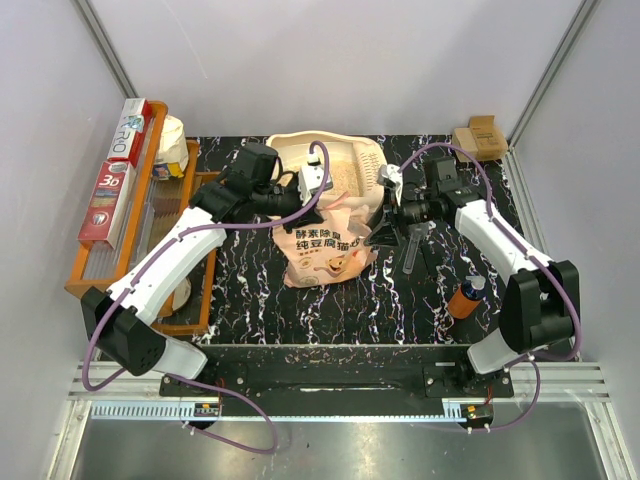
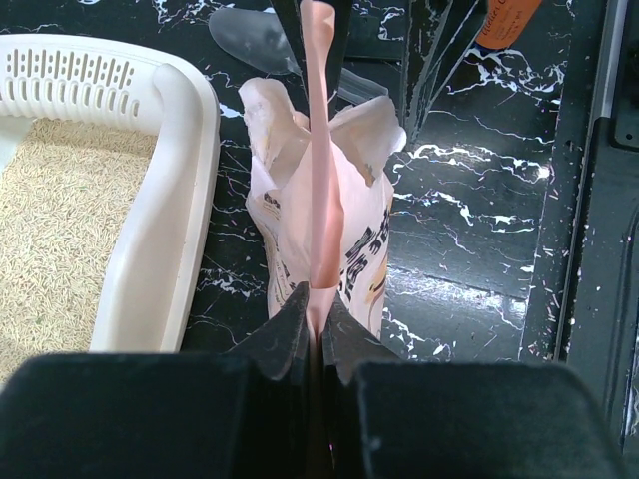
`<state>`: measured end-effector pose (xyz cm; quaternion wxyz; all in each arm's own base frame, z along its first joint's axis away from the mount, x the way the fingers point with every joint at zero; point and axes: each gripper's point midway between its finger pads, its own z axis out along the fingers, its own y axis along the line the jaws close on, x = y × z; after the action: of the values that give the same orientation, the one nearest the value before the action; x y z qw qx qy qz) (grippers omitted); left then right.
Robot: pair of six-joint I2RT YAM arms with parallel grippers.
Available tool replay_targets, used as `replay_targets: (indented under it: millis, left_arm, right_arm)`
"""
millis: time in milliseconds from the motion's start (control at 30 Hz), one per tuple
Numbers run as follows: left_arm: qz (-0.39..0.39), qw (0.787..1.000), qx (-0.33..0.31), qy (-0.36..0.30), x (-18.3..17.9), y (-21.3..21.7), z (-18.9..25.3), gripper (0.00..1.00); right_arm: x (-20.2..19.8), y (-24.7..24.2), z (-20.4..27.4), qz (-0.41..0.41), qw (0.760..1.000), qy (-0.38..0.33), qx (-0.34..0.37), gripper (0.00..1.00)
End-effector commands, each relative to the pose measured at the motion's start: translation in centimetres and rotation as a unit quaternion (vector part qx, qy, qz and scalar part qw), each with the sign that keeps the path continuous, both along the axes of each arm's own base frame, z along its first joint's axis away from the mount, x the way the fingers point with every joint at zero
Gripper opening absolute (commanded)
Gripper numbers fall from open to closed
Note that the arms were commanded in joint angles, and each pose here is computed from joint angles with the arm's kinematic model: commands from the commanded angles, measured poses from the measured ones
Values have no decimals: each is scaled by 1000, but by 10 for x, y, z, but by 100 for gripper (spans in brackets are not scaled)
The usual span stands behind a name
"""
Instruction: Fill the litter box with clean litter
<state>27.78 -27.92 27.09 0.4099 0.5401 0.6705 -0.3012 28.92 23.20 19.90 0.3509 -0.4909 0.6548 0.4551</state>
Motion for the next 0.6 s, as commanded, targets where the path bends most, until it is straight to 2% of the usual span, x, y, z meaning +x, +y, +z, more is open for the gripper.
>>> replay_targets:
  millis: [0,67,267,300,333,367,467,567]
  left_arm:
    - [-15,997,-52,-50,8,-13,43,0]
    - [-16,997,-52,-51,8,-13,43,0]
    - [-9,997,-50,-54,10,-12,44,0]
    - [-10,997,-48,-53,9,-11,44,0]
    - [-8,997,-47,-53,9,-9,46,1]
    - [-11,997,-51,-52,6,-8,54,15]
    - [-17,995,-74,-63,-3,-7,85,43]
    - [0,991,-105,-84,1,-5,120,51]
  right_arm:
    - [4,9,4,6,999,-43,14,57]
    - [12,12,10,-13,998,-63,24,55]
    - [16,17,9,-27,998,-57,31,25]
    - [16,17,9,-29,997,-58,31,17]
    - [17,17,10,-31,997,-59,31,15]
    - [17,17,12,-33,997,-61,32,14]
    - [18,16,13,-42,997,-62,30,10]
    - [19,15,10,-46,997,-60,27,10]
